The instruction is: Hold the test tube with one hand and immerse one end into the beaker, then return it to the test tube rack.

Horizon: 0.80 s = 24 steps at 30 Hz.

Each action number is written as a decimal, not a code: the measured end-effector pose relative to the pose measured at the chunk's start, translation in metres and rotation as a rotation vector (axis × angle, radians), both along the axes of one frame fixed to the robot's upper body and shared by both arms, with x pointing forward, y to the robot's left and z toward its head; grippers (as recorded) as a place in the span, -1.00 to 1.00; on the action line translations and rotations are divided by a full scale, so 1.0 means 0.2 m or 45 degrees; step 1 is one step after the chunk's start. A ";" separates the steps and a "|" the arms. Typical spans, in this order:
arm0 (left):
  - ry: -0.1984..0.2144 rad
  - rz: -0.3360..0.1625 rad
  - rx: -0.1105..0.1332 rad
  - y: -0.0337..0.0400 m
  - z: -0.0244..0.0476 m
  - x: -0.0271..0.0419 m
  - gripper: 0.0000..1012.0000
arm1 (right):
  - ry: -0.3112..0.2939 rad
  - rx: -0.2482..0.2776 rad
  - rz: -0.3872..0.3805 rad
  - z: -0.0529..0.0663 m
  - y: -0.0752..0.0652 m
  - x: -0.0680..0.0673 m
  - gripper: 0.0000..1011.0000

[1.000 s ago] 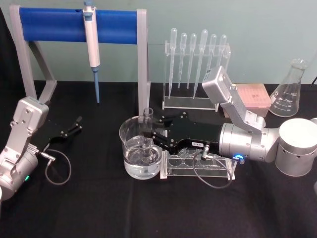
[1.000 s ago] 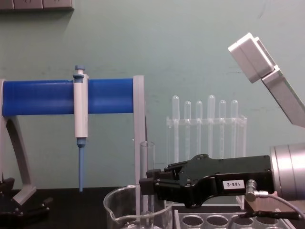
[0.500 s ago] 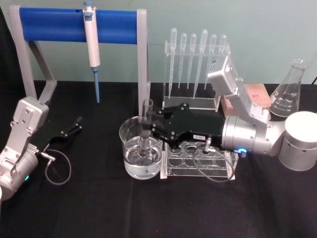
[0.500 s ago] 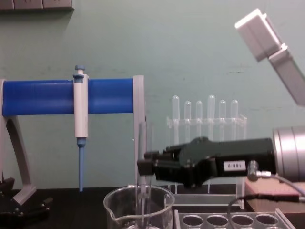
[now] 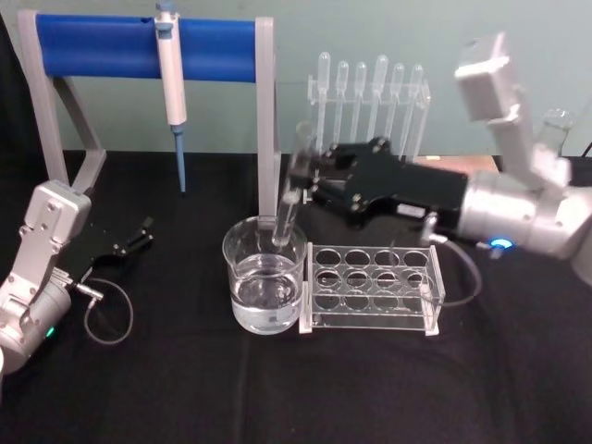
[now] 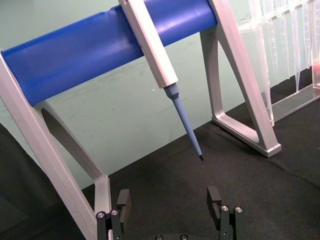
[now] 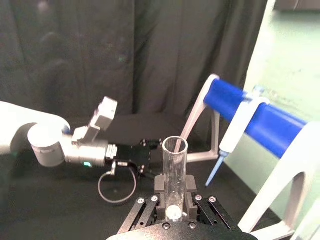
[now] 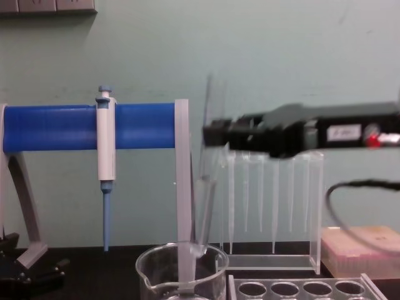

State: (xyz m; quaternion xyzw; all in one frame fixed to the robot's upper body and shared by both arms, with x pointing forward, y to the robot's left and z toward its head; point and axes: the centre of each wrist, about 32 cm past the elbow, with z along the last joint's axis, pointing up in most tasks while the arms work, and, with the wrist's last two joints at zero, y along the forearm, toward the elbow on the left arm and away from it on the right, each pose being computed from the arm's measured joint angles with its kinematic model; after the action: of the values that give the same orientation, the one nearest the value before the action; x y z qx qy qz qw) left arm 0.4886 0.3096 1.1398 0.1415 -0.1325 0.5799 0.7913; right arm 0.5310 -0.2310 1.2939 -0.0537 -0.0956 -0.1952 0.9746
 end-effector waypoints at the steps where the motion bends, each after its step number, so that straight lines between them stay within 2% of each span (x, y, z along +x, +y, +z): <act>1: 0.000 0.000 0.000 0.000 0.000 0.000 0.98 | -0.004 0.014 -0.005 0.03 -0.02 -0.01 -0.53; 2: 0.000 0.000 0.000 0.000 0.000 0.000 0.98 | -0.004 0.014 -0.005 0.03 -0.02 -0.01 -0.53; 4: 0.000 0.000 0.000 0.000 0.000 0.000 0.98 | -0.010 0.034 -0.013 0.07 -0.07 -0.04 -0.53; 7: 0.000 0.000 0.000 0.000 0.000 0.000 0.98 | -0.016 0.040 -0.022 0.10 -0.12 -0.06 -0.53; 12: 0.000 0.000 0.000 0.000 0.000 0.000 0.98 | -0.020 0.028 -0.042 0.11 -0.19 -0.08 -0.53; 17: 0.000 0.000 0.000 0.000 0.000 0.000 0.98 | -0.010 -0.013 -0.062 0.09 -0.25 -0.10 -0.53; 24: 0.000 0.000 0.000 0.000 0.000 0.000 0.98 | 0.030 -0.059 -0.112 0.01 -0.32 -0.12 -0.53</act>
State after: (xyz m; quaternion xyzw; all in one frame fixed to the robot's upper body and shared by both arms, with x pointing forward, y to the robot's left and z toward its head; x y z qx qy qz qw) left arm 0.4886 0.3097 1.1398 0.1414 -0.1325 0.5799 0.7913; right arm 0.5065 -0.2944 1.2954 -0.0827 -0.0860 -0.2351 0.9646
